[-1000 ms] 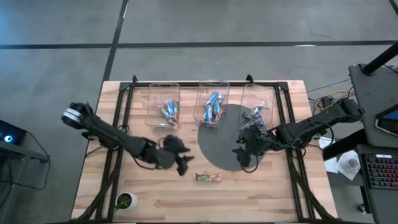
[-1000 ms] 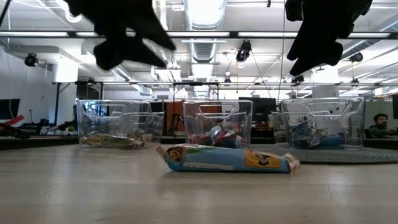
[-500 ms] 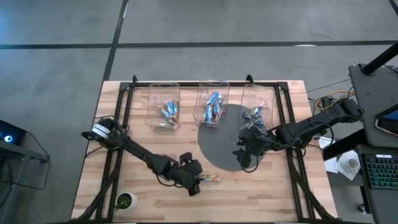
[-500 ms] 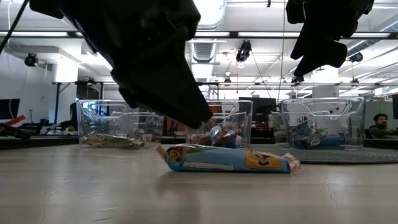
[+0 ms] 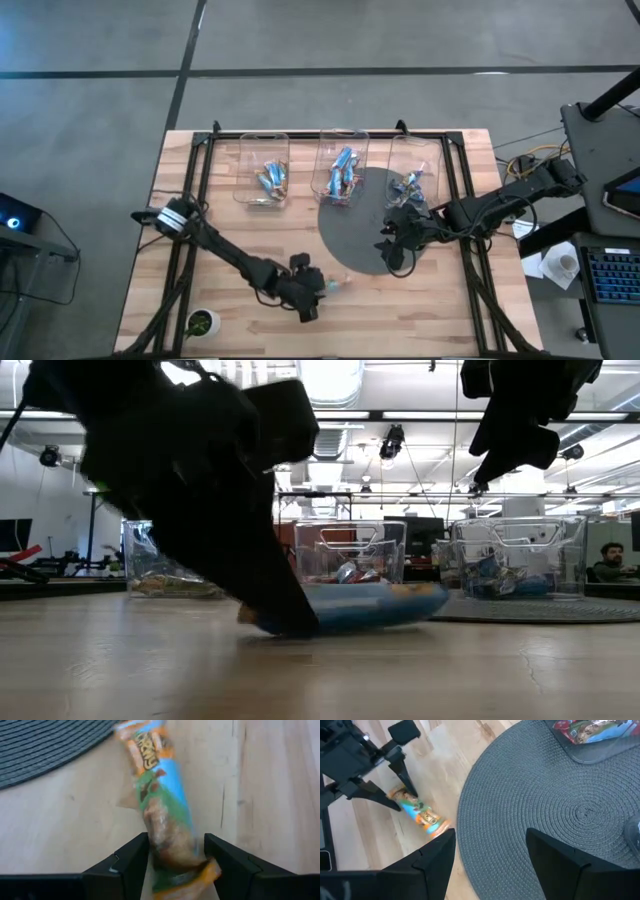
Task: Pick and place Granola Bars by type
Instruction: Put the yellow granola bar into the left transparent bin
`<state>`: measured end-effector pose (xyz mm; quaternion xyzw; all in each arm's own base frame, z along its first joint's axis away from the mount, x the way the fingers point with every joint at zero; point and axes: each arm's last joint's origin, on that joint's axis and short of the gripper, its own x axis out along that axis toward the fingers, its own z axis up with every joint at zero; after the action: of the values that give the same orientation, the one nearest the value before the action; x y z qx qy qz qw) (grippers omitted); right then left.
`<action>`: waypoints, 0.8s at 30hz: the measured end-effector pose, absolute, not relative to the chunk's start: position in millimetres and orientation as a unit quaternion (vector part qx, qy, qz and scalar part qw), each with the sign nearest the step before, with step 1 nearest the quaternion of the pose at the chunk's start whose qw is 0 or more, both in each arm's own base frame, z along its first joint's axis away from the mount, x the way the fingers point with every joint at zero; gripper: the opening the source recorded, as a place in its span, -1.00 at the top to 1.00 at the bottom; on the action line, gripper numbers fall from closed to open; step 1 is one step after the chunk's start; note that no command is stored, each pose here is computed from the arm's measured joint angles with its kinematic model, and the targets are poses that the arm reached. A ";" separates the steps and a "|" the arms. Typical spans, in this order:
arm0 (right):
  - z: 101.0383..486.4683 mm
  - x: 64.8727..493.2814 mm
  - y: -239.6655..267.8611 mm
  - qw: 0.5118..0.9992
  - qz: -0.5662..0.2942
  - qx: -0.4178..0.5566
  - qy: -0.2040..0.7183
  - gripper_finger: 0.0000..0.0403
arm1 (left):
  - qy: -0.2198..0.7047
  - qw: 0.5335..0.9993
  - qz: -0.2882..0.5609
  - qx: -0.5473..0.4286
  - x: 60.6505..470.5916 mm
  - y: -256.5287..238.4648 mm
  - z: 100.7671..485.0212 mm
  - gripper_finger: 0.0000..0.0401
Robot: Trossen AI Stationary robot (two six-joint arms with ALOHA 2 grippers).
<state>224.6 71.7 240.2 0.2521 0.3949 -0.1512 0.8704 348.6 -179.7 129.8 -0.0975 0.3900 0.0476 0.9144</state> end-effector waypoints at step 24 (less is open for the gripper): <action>229.4 220.8 69.9 0.866 -0.161 0.243 0.406 -0.16 | 0.325 0.912 0.217 -0.124 333.1 -159.5 169.2 0.77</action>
<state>220.8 69.9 229.4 0.2425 0.4065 -0.1613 0.8660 333.1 -159.5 169.2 -0.1239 0.3251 0.2174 0.9120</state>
